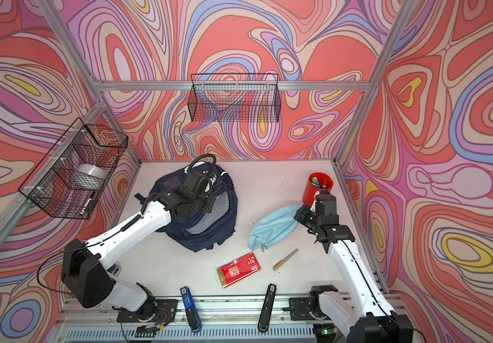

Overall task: Pack books, pencil case, and school supplies into a backpack
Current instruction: Pick up the pencil pouch from the middle-right of the table, then place the pencil pouch in the student bag.

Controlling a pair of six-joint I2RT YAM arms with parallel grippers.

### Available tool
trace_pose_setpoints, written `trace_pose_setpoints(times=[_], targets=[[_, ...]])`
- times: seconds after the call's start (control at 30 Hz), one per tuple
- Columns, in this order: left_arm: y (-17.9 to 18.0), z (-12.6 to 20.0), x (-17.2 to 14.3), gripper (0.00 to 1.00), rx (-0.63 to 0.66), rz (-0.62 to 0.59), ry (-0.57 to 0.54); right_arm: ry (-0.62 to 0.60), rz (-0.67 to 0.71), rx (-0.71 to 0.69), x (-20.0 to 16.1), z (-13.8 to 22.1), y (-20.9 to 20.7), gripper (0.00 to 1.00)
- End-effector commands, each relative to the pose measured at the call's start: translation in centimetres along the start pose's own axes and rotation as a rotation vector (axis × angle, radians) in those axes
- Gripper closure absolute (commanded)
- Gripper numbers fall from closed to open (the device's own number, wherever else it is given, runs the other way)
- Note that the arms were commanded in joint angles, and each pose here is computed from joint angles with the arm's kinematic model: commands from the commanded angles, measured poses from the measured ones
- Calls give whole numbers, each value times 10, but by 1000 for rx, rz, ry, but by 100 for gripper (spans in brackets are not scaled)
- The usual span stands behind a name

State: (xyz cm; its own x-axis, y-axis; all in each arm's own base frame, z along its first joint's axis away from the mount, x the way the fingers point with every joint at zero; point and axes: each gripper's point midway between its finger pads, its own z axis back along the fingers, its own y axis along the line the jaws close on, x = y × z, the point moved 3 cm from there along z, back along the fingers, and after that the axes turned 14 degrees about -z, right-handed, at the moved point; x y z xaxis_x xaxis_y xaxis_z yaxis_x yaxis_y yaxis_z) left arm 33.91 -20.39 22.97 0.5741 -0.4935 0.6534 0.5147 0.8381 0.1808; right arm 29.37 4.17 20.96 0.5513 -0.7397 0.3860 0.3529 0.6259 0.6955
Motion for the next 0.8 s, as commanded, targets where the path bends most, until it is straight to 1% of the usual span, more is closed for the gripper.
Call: trace_pose_setpoints(times=[0.0, 0.1, 0.2, 0.27, 0.33, 0.4, 0.47, 0.5, 0.63, 0.73, 0.77], targets=[[-3, 28, 31, 100, -70, 54, -112, 14, -21, 116, 5, -2, 37, 100], [-5, 30, 37, 100, -92, 64, -119, 23, -1, 174, 0, -21, 68, 100], [-7, 35, 44, 100, -119, 84, -138, -25, 71, 171, -8, -43, 102, 100], [-4, 38, 50, 100, -104, 101, -147, -41, 55, 193, -9, -61, 118, 100], [3, 40, 55, 100, -61, 111, -126, -61, 25, 239, -1, -76, 138, 100], [5, 40, 60, 100, -54, 100, -112, -96, 59, 206, 3, -91, 152, 100], [6, 43, 67, 100, -53, 103, -128, -81, 33, 237, 0, -106, 162, 100], [7, 45, 72, 100, -52, 103, -140, -80, 21, 252, -2, -112, 169, 100], [9, 53, 92, 100, -54, 92, -171, -111, 53, 244, -20, -133, 191, 100], [14, 51, 100, 100, -23, 88, -172, -73, 67, 278, -39, -149, 215, 100], [16, 50, 102, 100, -12, 85, -175, -56, 77, 268, -50, -160, 216, 100]])
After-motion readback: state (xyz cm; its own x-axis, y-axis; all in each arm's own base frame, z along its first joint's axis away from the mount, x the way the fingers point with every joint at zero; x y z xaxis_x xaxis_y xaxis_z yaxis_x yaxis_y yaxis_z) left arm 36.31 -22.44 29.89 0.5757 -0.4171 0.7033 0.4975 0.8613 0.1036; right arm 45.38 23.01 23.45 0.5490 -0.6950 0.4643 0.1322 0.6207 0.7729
